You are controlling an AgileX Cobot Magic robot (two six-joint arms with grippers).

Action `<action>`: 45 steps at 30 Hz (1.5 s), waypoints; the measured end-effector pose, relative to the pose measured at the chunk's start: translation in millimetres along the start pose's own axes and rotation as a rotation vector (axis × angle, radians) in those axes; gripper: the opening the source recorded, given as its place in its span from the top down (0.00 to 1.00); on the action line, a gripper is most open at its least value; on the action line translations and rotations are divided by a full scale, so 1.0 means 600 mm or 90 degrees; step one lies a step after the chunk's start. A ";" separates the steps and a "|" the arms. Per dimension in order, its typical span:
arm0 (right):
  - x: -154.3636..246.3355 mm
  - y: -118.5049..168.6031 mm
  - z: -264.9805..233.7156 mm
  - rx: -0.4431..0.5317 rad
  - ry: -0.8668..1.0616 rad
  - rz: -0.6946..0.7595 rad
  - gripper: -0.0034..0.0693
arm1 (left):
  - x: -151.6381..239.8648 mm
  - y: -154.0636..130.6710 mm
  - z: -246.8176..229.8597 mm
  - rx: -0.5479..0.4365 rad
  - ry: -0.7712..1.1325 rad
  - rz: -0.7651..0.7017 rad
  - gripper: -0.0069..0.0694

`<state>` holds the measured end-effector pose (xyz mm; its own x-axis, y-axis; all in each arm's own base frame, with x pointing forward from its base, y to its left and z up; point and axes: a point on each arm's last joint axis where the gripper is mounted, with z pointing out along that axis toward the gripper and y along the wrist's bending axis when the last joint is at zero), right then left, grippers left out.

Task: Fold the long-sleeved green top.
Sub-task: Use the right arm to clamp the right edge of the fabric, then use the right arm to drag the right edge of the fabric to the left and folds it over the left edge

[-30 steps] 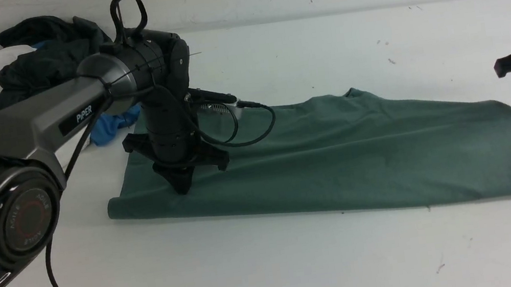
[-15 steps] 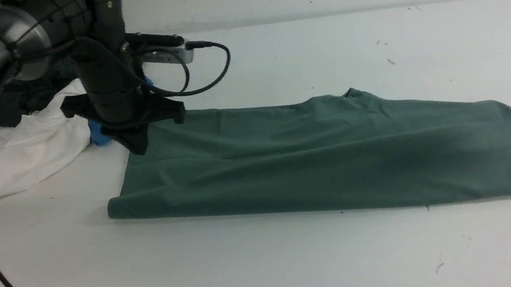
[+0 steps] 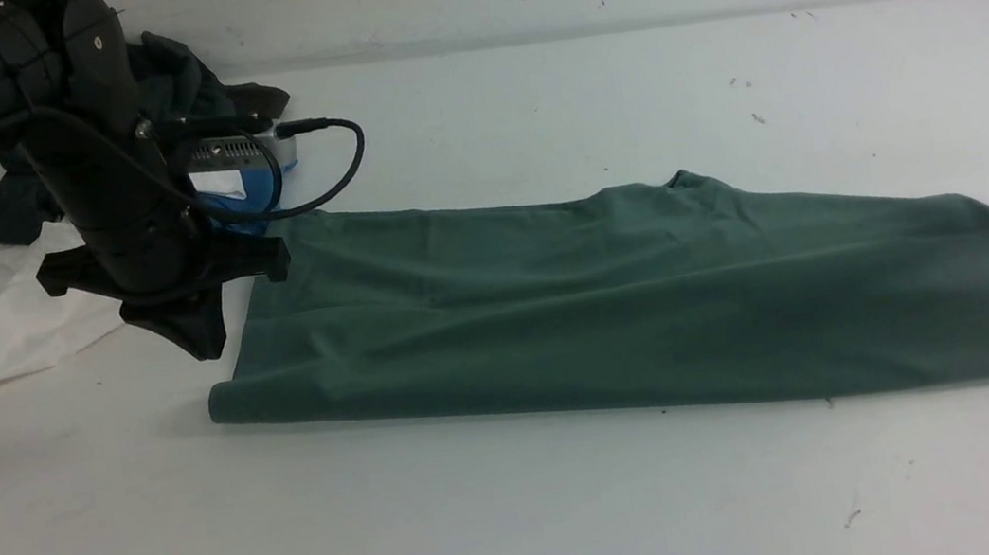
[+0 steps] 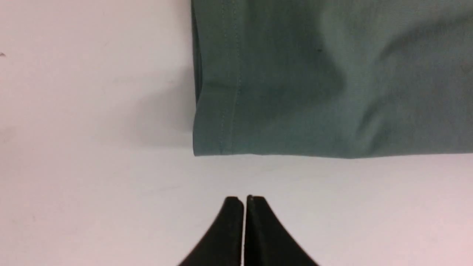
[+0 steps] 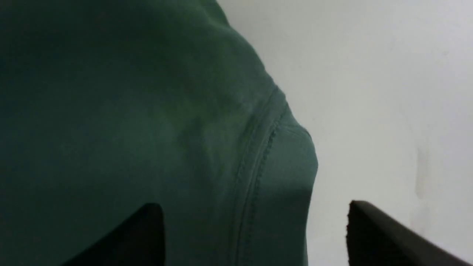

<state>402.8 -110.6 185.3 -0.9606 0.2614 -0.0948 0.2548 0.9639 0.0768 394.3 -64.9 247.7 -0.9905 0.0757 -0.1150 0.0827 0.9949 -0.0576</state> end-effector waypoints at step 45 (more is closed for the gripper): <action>0.010 0.281 -0.239 -0.088 -0.235 -0.131 0.89 | 0.015 -0.003 -0.064 0.029 -0.058 0.014 0.92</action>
<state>424.0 46.4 340.0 -0.8788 0.0897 -0.4686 0.0218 0.9887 0.1484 380.8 -63.4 284.8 -0.9743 0.0896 -0.2065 0.1120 0.9887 -0.0995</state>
